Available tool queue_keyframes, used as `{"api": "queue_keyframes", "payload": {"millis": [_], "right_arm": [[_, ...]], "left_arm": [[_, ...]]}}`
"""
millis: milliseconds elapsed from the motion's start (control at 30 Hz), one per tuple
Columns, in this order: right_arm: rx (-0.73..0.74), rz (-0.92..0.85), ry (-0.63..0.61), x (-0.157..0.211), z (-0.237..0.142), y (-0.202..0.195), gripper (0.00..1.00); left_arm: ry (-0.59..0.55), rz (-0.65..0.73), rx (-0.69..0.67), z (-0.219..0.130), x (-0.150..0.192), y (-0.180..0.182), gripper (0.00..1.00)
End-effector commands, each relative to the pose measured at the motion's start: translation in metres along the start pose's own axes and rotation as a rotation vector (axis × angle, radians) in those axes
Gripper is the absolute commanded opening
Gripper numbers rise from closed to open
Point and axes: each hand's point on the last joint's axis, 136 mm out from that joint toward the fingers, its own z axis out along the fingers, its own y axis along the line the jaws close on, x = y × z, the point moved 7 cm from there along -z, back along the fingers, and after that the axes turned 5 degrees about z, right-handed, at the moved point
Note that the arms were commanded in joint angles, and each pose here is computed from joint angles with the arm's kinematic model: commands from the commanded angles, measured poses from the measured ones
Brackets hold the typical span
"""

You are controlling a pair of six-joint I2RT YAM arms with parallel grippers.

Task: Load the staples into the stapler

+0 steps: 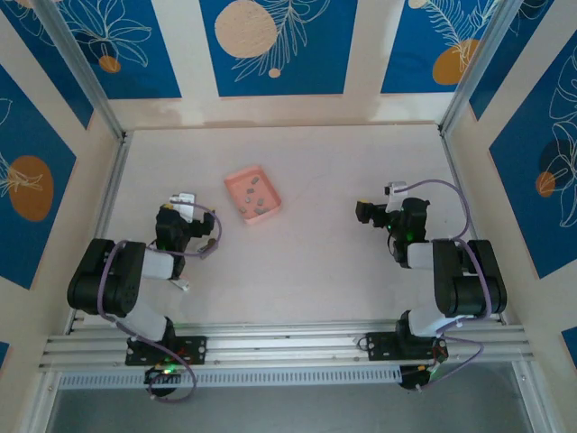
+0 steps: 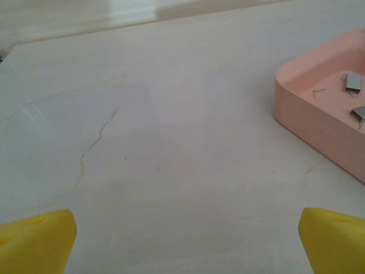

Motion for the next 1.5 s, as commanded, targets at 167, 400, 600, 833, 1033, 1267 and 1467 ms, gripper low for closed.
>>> {"api": "queue_keyframes", "payload": {"millis": [167, 400, 600, 833, 1033, 1267, 1467], "right_arm": [[0.010, -0.003, -0.008, -0.003, 0.002, 0.000, 0.99], [0.010, -0.003, -0.009, -0.003, 0.002, 0.000, 0.99], [0.009, -0.003, -0.009, -0.003, 0.002, 0.000, 0.99], [0.007, 0.000, -0.007, -0.003, 0.002, -0.001, 0.99], [0.006, -0.002, -0.012, -0.003, 0.001, 0.000, 0.99], [0.013, -0.006, 0.000, -0.022, -0.007, 0.006, 0.99], [-0.069, -0.038, -0.028, -0.054, -0.034, 0.033, 0.99]], "left_arm": [[-0.029, 0.003, 0.006, 0.001, -0.009, 0.003, 1.00], [-0.028, 0.002, 0.004, 0.001, -0.009, 0.003, 1.00], [-0.028, 0.002, 0.007, 0.001, -0.009, 0.003, 1.00], [-0.025, 0.002, 0.009, 0.001, -0.009, 0.003, 1.00], [-0.031, 0.002, 0.004, 0.000, -0.009, 0.003, 1.00], [-0.052, -0.012, -0.038, -0.009, -0.016, 0.009, 0.94], [0.018, -0.036, -0.036, -0.020, -0.043, 0.014, 0.92]]}}
